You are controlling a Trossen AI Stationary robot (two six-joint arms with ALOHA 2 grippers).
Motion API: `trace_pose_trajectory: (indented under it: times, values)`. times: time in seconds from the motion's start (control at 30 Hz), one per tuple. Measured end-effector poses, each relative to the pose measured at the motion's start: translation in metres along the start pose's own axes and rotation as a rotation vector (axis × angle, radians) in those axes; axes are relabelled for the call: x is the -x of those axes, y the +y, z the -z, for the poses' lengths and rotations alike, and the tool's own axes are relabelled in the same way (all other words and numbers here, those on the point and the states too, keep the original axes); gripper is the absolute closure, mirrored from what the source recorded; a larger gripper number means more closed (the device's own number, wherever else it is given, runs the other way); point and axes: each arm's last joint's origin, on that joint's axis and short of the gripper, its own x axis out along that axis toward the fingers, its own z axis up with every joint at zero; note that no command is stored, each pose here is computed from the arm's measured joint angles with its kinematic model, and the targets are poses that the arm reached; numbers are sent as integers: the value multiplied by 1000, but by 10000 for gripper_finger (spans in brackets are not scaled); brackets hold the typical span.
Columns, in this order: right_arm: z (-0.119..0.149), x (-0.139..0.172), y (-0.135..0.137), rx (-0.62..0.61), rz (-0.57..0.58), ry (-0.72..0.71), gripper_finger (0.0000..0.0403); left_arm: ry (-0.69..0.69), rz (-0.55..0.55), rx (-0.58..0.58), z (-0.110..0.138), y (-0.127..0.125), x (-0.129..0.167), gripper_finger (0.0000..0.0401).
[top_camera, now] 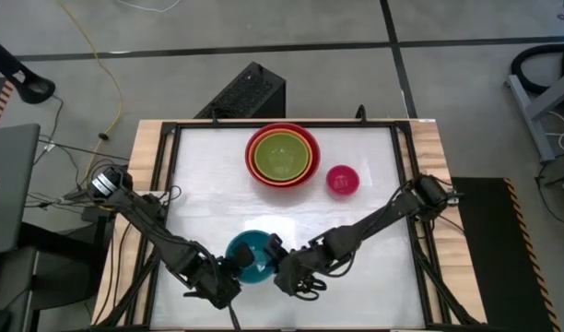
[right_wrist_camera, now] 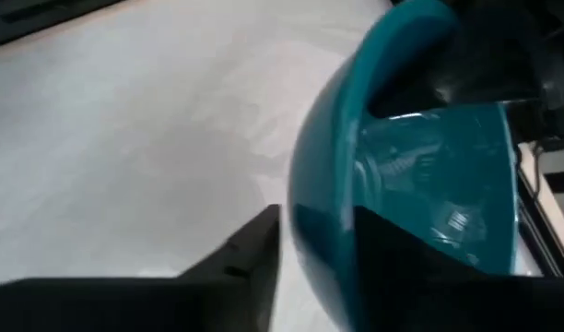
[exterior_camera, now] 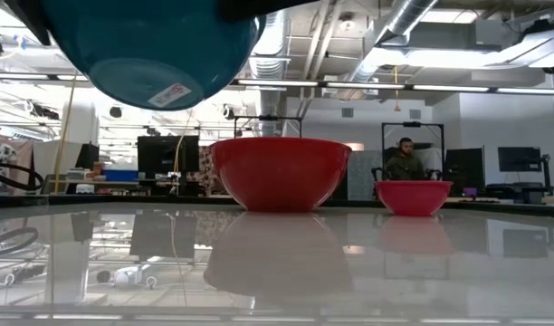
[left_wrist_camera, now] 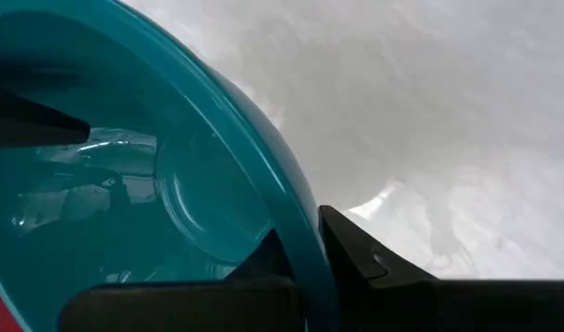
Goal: Nest bowls inside each other
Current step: Stack the blue bowl on top of the green bowl
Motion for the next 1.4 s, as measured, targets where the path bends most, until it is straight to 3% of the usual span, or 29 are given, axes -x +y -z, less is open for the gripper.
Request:
trace_pose_trajectory:
  times: [0.2,0.33,0.43,0.6,0.77,0.9,1.07,1.2,1.4]
  values:
    - [3,-3,-3,8,-63,-43,371,-1,0,5,2,6,-2,375]
    - [6,-4,-7,-78,-148,-90,384,-14,0,98,3,12,-2,319]
    - [7,-5,-8,-141,-152,-87,384,-17,-6,165,3,14,-3,270]
    - [15,-6,-11,-141,-142,-20,384,16,-52,164,8,15,5,216]
    - [35,-3,-13,-181,-140,180,384,56,-138,197,23,17,38,207]
    - [51,10,-24,-218,-67,333,384,64,-179,323,41,19,67,206]
    - [57,41,-51,-274,21,313,384,39,-250,446,59,16,91,206]
    - [75,69,-86,-351,112,294,384,32,-342,467,82,1,87,206]
    - [132,81,-140,-589,172,318,383,-96,-552,573,127,-29,46,205]
